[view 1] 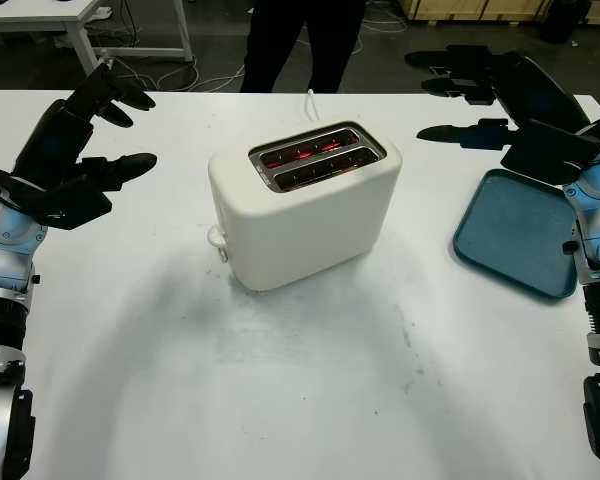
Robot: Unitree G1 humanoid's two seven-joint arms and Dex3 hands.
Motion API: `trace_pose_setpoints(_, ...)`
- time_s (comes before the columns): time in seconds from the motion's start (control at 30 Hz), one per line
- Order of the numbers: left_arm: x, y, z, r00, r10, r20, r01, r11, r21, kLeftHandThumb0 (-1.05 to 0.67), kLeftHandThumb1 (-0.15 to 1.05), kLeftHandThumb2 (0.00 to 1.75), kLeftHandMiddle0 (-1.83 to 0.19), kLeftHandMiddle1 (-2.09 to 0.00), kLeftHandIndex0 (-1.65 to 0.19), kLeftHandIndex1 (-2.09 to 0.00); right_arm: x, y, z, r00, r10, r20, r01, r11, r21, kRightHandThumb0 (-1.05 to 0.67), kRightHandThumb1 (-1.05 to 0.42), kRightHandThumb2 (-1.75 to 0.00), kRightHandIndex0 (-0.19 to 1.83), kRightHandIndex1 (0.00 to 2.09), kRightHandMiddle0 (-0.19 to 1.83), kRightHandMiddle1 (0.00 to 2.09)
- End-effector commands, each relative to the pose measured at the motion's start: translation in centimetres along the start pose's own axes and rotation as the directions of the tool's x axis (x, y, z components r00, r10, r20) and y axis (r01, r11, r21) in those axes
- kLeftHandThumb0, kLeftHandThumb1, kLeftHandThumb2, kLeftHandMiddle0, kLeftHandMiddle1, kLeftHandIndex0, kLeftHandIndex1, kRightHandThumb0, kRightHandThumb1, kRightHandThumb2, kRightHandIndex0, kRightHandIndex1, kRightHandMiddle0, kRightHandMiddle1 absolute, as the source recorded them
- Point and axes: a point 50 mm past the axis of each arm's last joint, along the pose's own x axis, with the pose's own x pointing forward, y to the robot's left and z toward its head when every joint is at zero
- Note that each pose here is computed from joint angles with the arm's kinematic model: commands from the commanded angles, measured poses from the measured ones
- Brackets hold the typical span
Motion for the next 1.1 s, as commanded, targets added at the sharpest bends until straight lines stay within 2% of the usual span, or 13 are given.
trace_pose_setpoints(0.0, -0.1, -0.2, -0.03, 1.0, -0.005, 0.001, 0.005, 1.0, -0.004, -1.05, 0.92, 0.47, 0.0, -1.54, 0.0, -1.35, 0.07, -0.08, 0.33, 1.0, -0.007, 0.007, 0.007, 1.0, -0.013, -0.3, -0.83, 0.0, 0.59, 0.02, 0.51, 0.0)
trace_pose_setpoints(0.9, 0.05, -0.21, 0.01, 1.0, -0.008, -0.001, 0.008, 1.0, -0.003, -1.05, 0.92, 0.47, 0.0, -1.55, 0.0, -1.35, 0.14, -0.06, 0.37, 1.0, -0.011, 0.005, 0.011, 1.0, -0.018, -0.28, -0.83, 0.0, 0.64, 0.04, 0.52, 0.0)
trace_pose_setpoints(1.07, 0.03, -0.29, -0.04, 1.0, -0.002, 0.007, 0.002, 1.0, -0.021, -1.05, 0.92, 0.46, 0.0, -1.54, 0.0, -1.36, 0.16, -0.06, 0.39, 1.0, -0.006, 0.009, 0.006, 1.0, -0.008, -0.26, -0.83, 0.0, 0.58, 0.01, 0.51, 0.0)
